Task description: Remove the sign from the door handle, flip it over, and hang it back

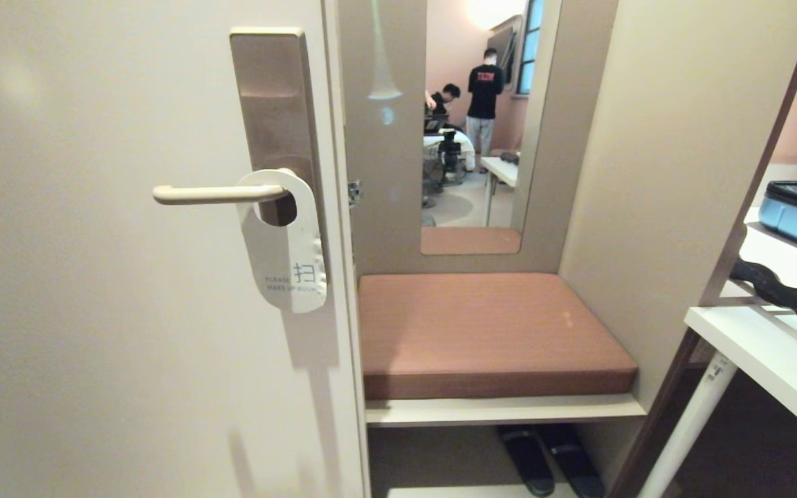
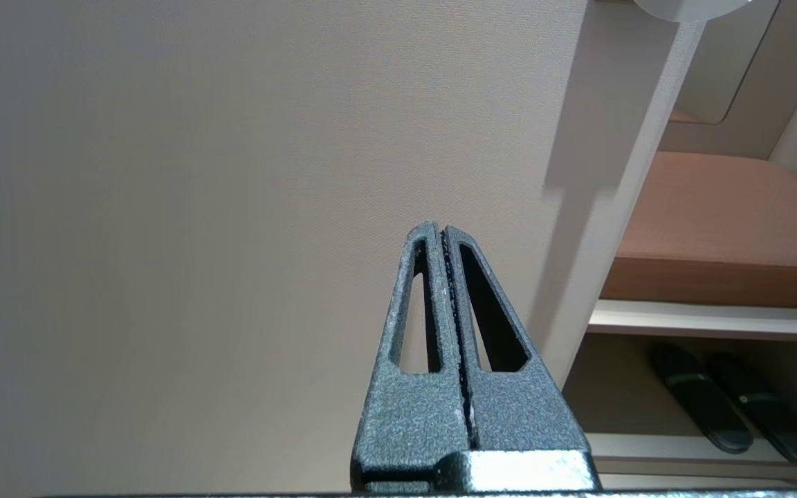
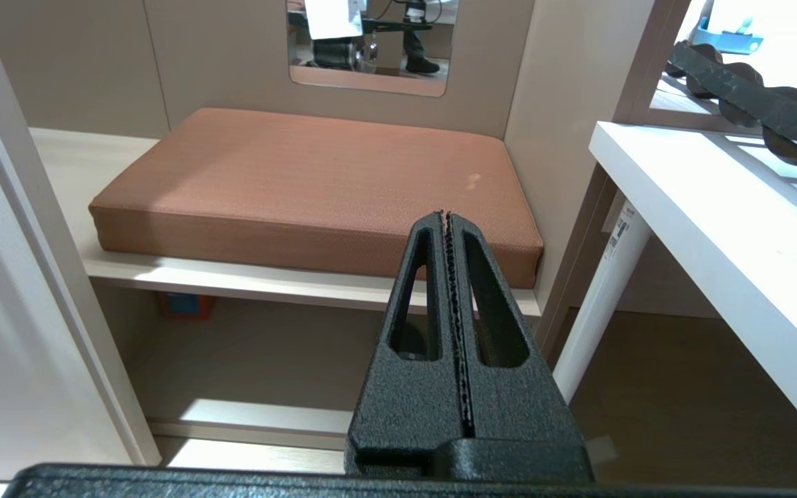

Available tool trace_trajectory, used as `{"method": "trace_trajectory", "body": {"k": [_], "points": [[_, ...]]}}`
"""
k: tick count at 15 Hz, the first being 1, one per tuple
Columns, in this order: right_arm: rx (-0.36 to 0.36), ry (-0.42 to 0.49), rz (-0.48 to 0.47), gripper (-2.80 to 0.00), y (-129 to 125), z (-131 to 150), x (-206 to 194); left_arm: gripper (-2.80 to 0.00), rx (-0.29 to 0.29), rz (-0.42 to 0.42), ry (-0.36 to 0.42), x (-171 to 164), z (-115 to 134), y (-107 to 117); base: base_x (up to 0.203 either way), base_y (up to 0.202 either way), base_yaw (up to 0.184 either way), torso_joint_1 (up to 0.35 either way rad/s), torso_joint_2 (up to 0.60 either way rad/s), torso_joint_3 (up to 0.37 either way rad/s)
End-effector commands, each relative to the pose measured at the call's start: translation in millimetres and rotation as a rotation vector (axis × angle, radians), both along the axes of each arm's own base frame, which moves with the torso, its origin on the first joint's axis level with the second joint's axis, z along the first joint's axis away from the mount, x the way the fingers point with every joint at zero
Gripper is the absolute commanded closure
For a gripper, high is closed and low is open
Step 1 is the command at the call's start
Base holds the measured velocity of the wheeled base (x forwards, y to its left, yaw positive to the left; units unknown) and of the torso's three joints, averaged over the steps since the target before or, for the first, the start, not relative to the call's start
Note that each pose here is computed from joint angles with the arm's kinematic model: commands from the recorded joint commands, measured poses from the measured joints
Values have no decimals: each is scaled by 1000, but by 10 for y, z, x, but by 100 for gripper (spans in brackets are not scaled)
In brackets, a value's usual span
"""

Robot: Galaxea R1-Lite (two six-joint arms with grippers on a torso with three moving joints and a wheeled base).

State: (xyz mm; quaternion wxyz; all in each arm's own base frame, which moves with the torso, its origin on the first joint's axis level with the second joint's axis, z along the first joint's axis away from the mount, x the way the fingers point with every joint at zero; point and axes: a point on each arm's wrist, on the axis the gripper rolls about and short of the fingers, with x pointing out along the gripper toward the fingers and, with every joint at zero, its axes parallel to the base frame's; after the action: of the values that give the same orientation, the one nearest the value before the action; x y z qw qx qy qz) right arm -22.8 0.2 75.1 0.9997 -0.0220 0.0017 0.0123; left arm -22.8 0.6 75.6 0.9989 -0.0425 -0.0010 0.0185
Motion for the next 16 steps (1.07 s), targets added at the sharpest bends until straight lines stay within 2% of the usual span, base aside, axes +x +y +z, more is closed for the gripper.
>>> {"method": "trace_trajectory", "body": {"k": [1,16], "points": [[0,2,1,0,0,-1,1,0,-1,1,-1,-1,0,0,0,0,0,0,0,0],[-6,0,1,0,0,1,1,0,-1,3,-2,-1,1,0,0,0,0,0,0,0]]}}
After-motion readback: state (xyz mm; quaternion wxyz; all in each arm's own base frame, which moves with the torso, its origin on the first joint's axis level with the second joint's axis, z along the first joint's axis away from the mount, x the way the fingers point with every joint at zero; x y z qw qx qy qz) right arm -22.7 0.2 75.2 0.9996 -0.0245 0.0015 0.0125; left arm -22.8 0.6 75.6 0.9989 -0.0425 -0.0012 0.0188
